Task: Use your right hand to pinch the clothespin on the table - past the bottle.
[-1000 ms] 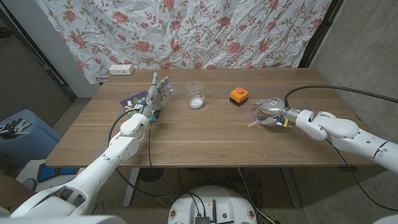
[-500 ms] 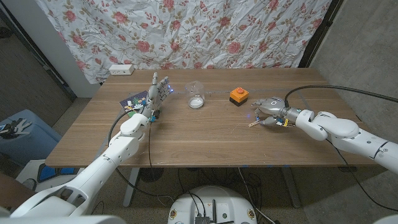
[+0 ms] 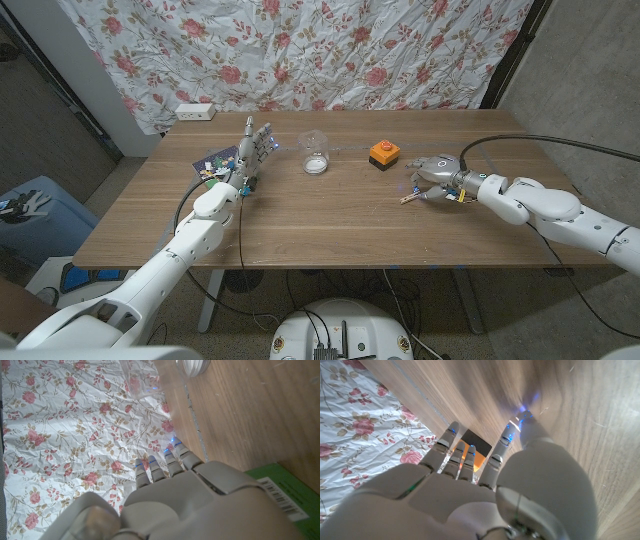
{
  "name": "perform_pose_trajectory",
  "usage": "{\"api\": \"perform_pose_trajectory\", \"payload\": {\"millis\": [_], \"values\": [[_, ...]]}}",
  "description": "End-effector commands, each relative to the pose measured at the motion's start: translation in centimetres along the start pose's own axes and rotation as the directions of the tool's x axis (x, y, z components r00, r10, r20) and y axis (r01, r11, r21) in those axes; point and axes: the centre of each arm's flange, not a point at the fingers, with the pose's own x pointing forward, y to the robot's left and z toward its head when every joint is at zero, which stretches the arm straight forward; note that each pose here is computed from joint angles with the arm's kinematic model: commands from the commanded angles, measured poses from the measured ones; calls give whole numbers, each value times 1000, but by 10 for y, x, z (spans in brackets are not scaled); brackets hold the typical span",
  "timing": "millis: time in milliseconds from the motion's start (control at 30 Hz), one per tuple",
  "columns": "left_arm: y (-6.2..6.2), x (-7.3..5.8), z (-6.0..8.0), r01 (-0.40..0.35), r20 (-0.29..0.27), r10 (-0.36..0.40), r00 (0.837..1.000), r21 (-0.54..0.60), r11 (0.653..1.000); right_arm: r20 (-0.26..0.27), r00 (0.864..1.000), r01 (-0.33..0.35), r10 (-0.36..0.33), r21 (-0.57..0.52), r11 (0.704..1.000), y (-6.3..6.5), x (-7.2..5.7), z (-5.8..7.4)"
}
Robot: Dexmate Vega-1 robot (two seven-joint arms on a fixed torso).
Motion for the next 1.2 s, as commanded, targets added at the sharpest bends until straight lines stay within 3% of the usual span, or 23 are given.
{"api": "perform_pose_trajectory", "payload": {"millis": [33, 700, 1200], "values": [[0, 0, 0, 0, 0, 0, 1000, 0, 1000, -18, 1000, 18, -18, 13, 1000, -7, -5, -3], [1, -1, 1, 0, 0, 0, 1000, 0, 1000, -96, 995, 48, -37, 114, 992, -20, -15, -3], [0, 0, 0, 0, 0, 0, 1000, 0, 1000, -159, 985, 99, -61, 248, 964, -19, -18, -1]]}}
